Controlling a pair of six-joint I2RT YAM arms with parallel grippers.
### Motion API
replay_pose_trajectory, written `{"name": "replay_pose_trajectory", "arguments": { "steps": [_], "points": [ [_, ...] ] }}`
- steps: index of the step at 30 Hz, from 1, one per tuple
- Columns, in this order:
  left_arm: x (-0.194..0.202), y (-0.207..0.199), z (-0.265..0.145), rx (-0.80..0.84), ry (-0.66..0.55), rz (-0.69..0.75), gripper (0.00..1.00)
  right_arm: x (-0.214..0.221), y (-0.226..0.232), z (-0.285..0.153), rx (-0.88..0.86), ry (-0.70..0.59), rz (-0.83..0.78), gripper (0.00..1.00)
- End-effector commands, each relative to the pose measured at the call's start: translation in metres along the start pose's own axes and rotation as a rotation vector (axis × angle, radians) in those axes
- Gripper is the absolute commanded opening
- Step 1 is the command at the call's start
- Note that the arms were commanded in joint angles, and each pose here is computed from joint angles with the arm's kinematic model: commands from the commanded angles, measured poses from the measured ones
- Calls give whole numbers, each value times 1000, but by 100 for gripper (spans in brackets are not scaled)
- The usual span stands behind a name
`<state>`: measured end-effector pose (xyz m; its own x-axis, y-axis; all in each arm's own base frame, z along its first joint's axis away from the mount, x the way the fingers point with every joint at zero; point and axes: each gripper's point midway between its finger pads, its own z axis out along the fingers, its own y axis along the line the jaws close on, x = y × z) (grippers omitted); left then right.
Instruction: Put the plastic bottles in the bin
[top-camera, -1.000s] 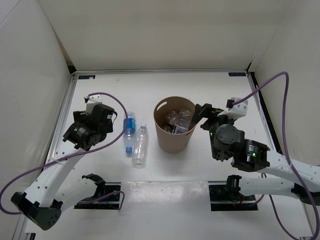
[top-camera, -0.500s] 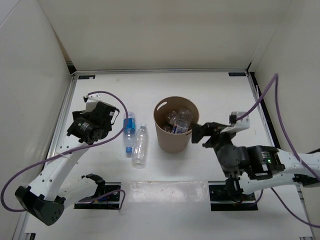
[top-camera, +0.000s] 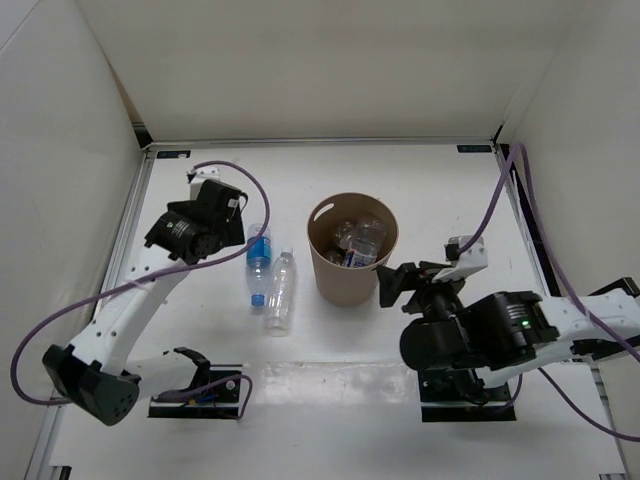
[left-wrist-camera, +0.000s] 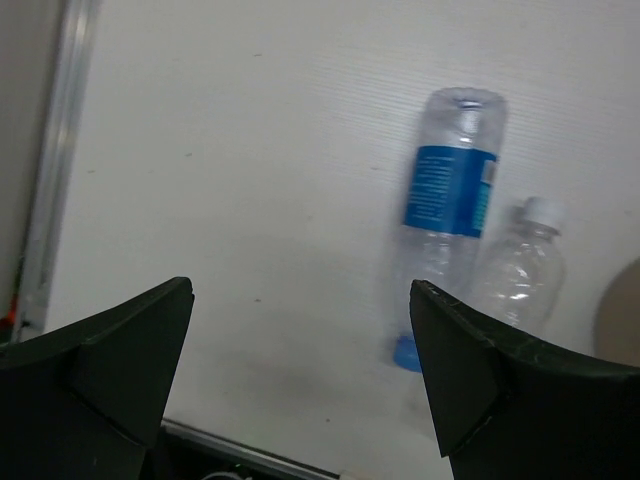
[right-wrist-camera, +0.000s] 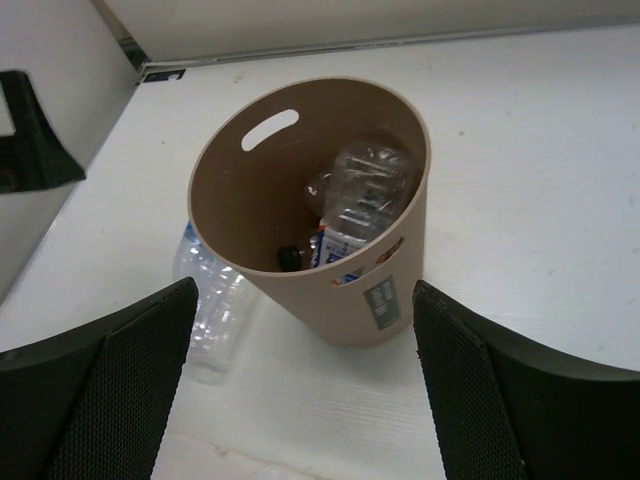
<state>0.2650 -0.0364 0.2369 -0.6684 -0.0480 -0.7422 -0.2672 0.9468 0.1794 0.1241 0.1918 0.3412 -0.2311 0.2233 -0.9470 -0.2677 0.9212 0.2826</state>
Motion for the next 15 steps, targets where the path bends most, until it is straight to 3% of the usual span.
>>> {"name": "replay_pose_trajectory", "arguments": {
  "steps": [1,2,3,4,5,6,7,8,11,12,13,15],
  "points": [
    [-13,-57,6,233,4,-27,100,-42,-58,-5,21,-114,-296,89],
    [-12,-63,10,243,15,-15,100,-42,-63,-6,8,-102,-289,89],
    [-19,-70,13,257,-3,-29,100,-47,-55,-8,-15,-97,-173,89],
    [-15,-81,19,284,25,-16,100,-45,-62,-6,-3,-92,-346,89],
    [-19,-87,21,302,15,-11,100,-48,-68,-6,-6,-88,-335,89],
    [-22,-94,23,325,0,-1,100,-55,-54,-5,-36,-65,-143,89],
    [-22,-104,29,354,3,18,100,-47,-66,-2,-39,-61,-338,89],
    [-22,-108,31,366,2,26,100,-39,-57,-2,-109,-24,-348,89],
    [-21,-119,41,378,15,71,100,-43,-53,1,-188,-12,-229,89],
    [-20,-121,47,373,27,80,100,-48,-71,9,-101,-24,-212,89],
    [-17,-123,49,374,37,103,100,-40,-56,6,-204,16,-207,89],
    [-7,-130,61,384,79,130,100,-35,-53,11,-240,55,-205,89]
  ]
}}
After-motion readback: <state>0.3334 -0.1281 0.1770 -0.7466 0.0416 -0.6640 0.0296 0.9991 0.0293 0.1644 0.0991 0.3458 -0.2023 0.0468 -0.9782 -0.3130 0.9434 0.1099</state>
